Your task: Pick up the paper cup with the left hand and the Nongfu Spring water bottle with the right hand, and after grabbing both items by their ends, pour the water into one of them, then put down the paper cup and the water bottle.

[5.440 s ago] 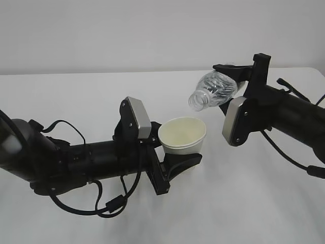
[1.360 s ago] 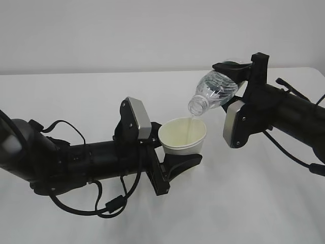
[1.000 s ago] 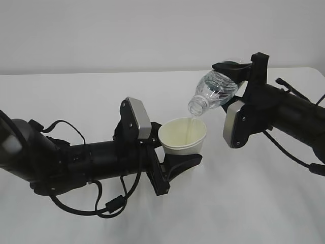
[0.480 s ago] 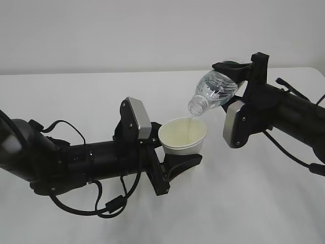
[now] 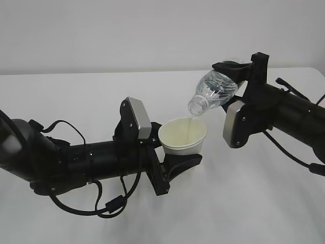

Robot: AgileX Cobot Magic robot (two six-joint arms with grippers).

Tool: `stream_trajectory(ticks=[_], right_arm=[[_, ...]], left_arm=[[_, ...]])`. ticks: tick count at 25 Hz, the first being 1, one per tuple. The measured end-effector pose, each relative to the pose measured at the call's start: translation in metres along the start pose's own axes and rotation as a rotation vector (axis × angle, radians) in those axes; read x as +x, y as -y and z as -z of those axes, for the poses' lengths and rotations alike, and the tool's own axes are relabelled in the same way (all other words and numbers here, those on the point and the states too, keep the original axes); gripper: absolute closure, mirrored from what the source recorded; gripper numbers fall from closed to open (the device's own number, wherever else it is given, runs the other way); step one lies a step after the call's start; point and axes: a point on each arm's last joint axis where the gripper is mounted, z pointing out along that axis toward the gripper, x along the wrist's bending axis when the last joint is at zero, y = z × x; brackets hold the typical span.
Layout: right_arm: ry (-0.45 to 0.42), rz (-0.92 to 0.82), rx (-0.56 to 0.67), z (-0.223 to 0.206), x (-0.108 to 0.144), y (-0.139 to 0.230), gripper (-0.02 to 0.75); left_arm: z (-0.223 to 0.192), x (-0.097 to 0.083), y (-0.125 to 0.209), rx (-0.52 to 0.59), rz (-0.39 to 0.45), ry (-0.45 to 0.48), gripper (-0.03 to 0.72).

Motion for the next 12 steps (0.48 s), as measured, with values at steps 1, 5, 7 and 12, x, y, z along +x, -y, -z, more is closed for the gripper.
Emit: stream_trajectory(ticks=[1,5,7,12], right_arm=[[0.0,0.0,0.0,0.0,0.0,0.0,0.274],[0.0,0.0,0.0,0.0,0.0,0.0,0.274],[0.0,0.0,0.0,0.0,0.0,0.0,0.274],[0.0,0.0,0.0,0.0,0.0,0.0,0.274]], left_arm=[[0.0,0.0,0.0,0.0,0.0,0.0,0.22],[0.0,0.0,0.0,0.0,0.0,0.0,0.221],[0.0,0.0,0.0,0.0,0.0,0.0,0.221],[0.0,0.0,0.0,0.0,0.0,0.0,0.221]])
